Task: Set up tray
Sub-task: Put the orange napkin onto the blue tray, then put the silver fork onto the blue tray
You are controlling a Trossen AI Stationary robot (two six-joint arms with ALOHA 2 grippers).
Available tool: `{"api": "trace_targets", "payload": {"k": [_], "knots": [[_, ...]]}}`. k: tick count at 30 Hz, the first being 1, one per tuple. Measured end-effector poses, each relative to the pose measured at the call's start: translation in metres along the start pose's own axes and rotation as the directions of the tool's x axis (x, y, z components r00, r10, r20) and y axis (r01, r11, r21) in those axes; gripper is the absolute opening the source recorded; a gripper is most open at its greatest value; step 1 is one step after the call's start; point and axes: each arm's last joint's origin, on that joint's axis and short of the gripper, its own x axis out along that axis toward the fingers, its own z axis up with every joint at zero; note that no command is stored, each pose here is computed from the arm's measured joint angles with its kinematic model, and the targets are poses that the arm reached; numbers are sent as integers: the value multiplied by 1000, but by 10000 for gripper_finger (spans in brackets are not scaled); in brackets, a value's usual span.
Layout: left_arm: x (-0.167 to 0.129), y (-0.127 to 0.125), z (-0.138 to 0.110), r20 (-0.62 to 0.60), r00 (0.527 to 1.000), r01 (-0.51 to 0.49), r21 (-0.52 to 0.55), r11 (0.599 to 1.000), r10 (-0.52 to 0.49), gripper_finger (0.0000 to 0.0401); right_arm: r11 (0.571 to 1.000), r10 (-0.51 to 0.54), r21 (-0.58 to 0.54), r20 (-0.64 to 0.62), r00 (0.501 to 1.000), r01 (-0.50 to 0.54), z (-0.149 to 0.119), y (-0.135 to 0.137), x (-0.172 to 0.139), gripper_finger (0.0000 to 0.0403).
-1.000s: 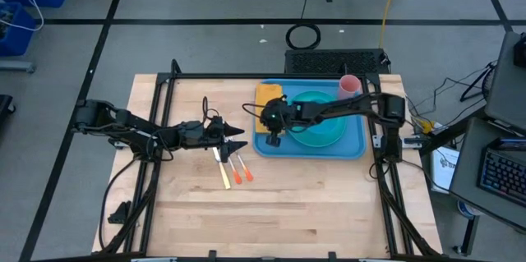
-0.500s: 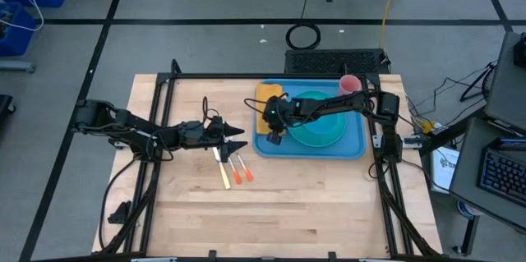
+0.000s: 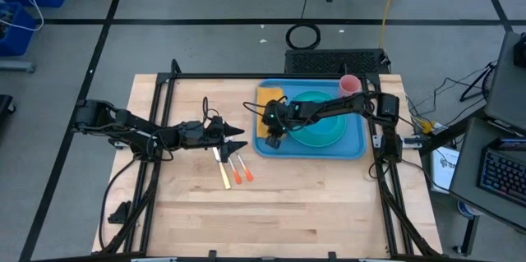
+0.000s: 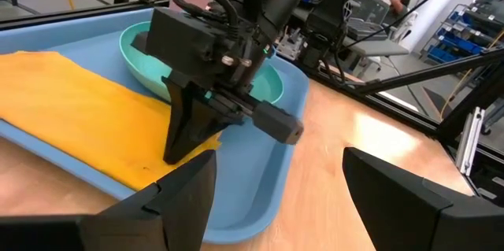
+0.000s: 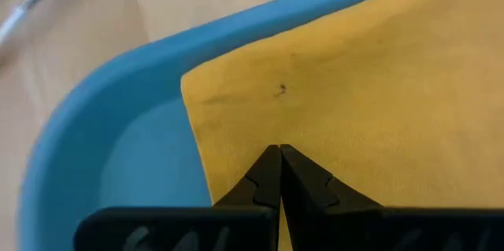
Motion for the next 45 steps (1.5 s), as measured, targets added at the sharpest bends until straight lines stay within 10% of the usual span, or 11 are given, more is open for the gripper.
{"api": "trace_targets", "payload": {"k": [31,45], "knots": [[0,-1,-1,-6,1000,-6,5,1000,6,278,992,118,-58,36,992,-116,7,24,-26,1],[0,-1,-2,-15,1000,-8,6,1000,8,278,957,194,-259,233,953,-131,19,71,-87,124]]}}
